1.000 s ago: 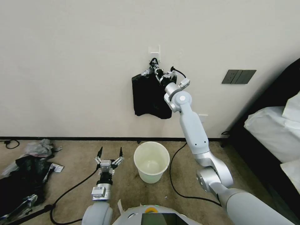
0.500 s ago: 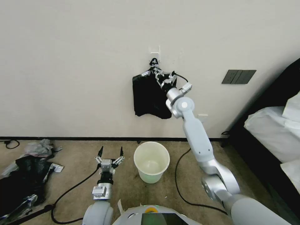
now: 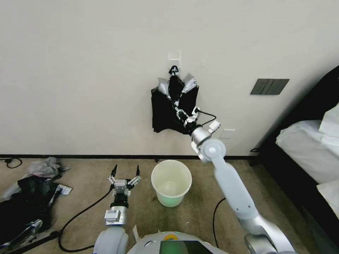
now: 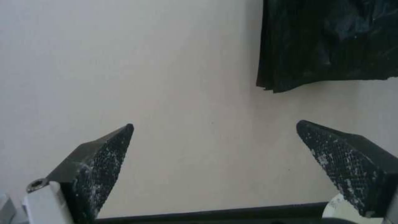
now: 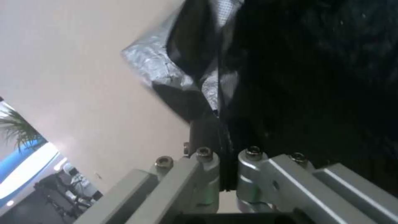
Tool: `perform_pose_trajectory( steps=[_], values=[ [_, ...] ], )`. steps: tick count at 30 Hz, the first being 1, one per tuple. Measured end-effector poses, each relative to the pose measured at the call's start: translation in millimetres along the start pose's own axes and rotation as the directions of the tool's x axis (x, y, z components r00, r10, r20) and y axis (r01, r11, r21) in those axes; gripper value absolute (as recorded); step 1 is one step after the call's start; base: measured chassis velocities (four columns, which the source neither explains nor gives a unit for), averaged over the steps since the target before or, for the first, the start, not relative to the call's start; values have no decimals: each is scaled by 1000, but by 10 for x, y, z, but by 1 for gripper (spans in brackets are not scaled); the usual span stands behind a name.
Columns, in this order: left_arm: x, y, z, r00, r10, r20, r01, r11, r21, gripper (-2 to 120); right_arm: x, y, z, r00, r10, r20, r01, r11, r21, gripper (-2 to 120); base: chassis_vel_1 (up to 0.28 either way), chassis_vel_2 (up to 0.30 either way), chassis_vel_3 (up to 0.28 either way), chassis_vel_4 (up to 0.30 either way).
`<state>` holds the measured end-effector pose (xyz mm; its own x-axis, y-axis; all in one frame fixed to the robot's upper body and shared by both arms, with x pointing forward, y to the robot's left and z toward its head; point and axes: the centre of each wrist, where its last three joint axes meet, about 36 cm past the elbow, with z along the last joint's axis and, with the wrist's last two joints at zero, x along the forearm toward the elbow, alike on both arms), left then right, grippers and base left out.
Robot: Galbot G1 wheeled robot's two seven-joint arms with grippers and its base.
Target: Place a trash bag onto the trash bin.
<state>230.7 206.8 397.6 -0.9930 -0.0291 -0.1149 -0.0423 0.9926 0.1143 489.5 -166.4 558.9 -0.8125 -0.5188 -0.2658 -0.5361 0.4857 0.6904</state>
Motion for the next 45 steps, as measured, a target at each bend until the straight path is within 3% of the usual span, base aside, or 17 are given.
perform_pose_trajectory(
  steps=[27, 45],
  values=[
    [-2, -57, 8, 1000, 26, 2, -26, 1000, 10, 100, 1248, 289, 784, 993, 82, -80, -63, 975, 214, 0, 0, 0, 0, 0],
    [-10, -63, 20, 1000, 30, 2, -30, 999, 11, 100, 1461, 362, 1002, 991, 90, -103, -61, 964, 258, 0, 0, 0, 0, 0]
  ],
)
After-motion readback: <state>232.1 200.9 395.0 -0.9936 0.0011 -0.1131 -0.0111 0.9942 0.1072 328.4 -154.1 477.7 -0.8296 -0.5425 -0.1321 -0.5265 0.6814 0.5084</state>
